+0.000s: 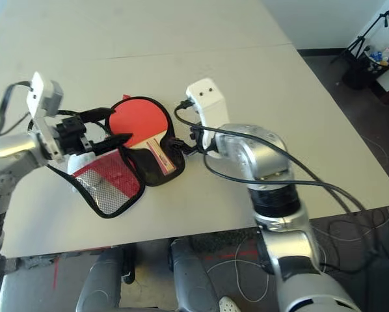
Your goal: Store the ping-pong paddle in its case and zip it.
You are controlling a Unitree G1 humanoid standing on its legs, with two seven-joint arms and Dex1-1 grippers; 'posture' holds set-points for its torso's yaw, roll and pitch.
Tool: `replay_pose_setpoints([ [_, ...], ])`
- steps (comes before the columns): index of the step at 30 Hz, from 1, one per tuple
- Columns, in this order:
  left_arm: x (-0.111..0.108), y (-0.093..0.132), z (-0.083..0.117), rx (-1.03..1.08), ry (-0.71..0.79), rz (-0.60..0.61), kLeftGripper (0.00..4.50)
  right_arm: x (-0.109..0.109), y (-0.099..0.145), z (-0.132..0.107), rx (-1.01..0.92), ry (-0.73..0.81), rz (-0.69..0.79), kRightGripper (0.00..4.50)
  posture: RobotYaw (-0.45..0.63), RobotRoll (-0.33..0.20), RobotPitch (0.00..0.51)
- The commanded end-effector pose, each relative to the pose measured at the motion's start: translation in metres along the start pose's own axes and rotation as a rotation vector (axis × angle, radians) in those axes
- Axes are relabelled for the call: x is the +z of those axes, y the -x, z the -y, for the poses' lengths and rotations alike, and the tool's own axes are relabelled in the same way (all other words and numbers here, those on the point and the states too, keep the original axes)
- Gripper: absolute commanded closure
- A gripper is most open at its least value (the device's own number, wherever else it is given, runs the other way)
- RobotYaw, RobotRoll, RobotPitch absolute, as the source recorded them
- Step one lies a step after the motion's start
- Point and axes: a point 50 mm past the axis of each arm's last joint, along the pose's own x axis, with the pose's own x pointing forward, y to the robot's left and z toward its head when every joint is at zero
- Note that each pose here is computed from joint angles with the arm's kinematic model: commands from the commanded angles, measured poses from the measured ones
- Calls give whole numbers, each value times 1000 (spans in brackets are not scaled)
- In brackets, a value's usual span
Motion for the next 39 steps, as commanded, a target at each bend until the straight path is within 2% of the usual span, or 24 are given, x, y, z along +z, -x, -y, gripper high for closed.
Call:
replay_pose_setpoints([
  [1,11,25,-13,37,-51,-51,0,-8,2,-1,128,94,45,23,24,0,274],
  [6,18,63,-25,75,-101,-137,0,-15,5,3,181,102,71,23,48,0,279],
  [10,13,107,-36,155,-104,-290,0,-14,5,6,209,87,108,23,73,0,283],
  [13,8,121,-38,172,-98,-367,0,-13,5,8,216,81,117,23,83,0,285],
  [17,-13,132,-35,176,-69,-494,0,-11,4,14,221,69,144,23,87,0,285],
  [23,-27,125,-30,147,-69,-535,0,-10,9,21,217,66,183,23,72,0,285],
  [28,-29,106,-22,85,-54,-505,0,-15,15,30,190,52,184,23,56,0,287],
  [35,-6,68,-8,-22,-27,-344,0,-21,21,40,136,-1,181,23,29,0,284],
  [39,7,28,12,-141,-36,-189,0,-24,28,54,64,-77,208,23,10,0,281],
])
